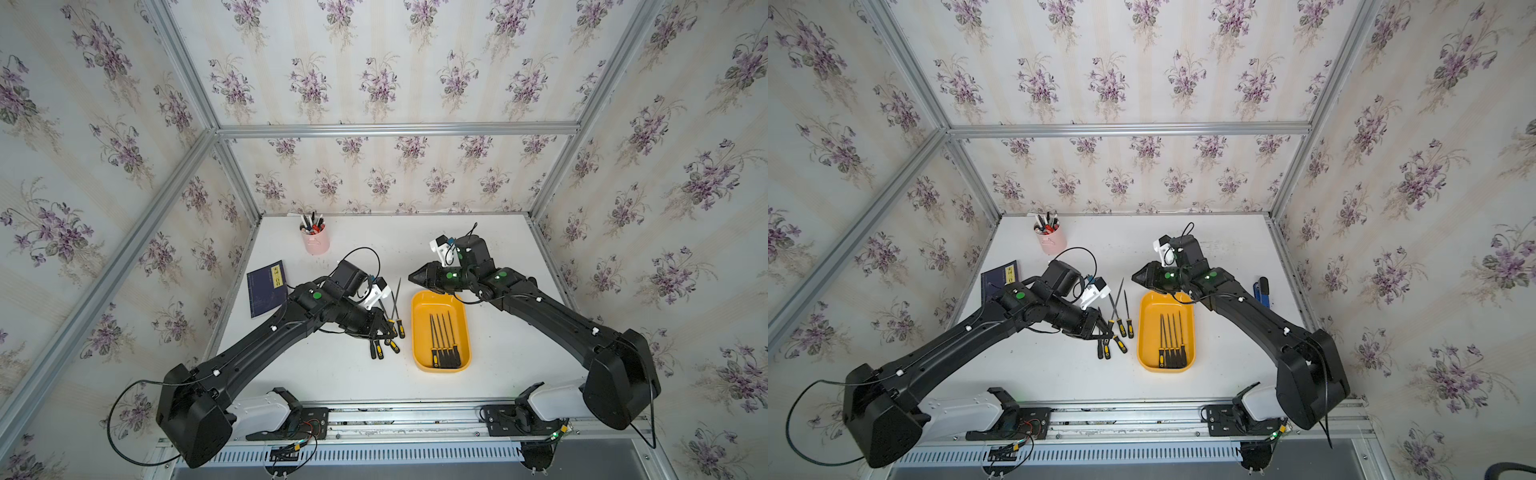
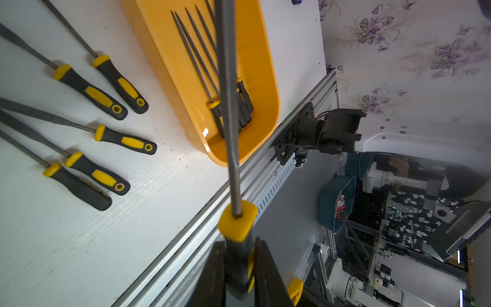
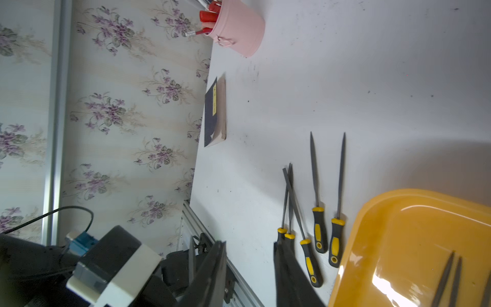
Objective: Put the file tool into the storage box
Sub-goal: Pick up the file tool from the center of the board.
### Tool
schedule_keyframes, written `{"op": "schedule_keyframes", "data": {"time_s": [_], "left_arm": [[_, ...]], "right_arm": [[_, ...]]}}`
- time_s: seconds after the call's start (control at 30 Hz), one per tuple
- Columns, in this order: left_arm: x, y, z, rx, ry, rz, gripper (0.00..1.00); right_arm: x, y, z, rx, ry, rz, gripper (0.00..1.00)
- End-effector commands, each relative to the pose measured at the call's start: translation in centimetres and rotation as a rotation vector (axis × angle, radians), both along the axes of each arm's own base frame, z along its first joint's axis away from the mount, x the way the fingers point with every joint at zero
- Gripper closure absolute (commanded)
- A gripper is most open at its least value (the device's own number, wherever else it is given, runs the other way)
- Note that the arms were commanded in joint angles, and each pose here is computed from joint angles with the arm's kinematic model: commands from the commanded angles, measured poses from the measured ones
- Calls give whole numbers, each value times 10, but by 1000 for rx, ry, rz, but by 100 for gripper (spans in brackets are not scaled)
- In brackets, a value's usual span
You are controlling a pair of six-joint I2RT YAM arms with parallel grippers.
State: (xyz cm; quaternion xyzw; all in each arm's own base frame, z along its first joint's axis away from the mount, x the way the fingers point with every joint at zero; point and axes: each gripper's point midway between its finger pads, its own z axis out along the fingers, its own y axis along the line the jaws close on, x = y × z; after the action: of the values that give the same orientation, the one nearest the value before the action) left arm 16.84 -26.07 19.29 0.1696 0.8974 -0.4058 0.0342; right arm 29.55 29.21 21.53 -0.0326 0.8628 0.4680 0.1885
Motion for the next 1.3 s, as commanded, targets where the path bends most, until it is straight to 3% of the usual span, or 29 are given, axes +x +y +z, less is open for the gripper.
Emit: {"op": "schedule_keyframes", "data": {"time_s": [0.0, 0.57, 0.7, 0.9, 0.97, 1.07, 1.1, 1.2, 1.27], "left_arm": [[0, -13, 15, -90, 2, -32, 90], [7, -17, 6, -62, 13, -32, 91], [7, -17, 4, -59, 16, -29, 91], [8, -17, 1, -52, 21, -30, 90], [8, -16, -1, -41, 23, -24, 88], [11, -12, -5, -16, 27, 2, 75], [13, -10, -5, -16, 36, 20, 67], [18, -2, -1, -23, 33, 64, 29], [21, 8, 1, -12, 26, 97, 18]], "right_arm": [[-1, 15, 30, 127, -61, 58, 64], [-15, 26, 15, 109, -25, 119, 68], [-16, 25, 10, 99, -17, 117, 76], [-15, 25, 10, 93, -18, 111, 100], [-13, 24, 10, 86, -25, 102, 100], [-12, 22, 11, 68, -30, 91, 100], [-11, 20, 10, 52, -29, 85, 100], [-7, 11, 4, -36, -19, 55, 100], [-3, 0, -8, -150, 0, 24, 100]]}}
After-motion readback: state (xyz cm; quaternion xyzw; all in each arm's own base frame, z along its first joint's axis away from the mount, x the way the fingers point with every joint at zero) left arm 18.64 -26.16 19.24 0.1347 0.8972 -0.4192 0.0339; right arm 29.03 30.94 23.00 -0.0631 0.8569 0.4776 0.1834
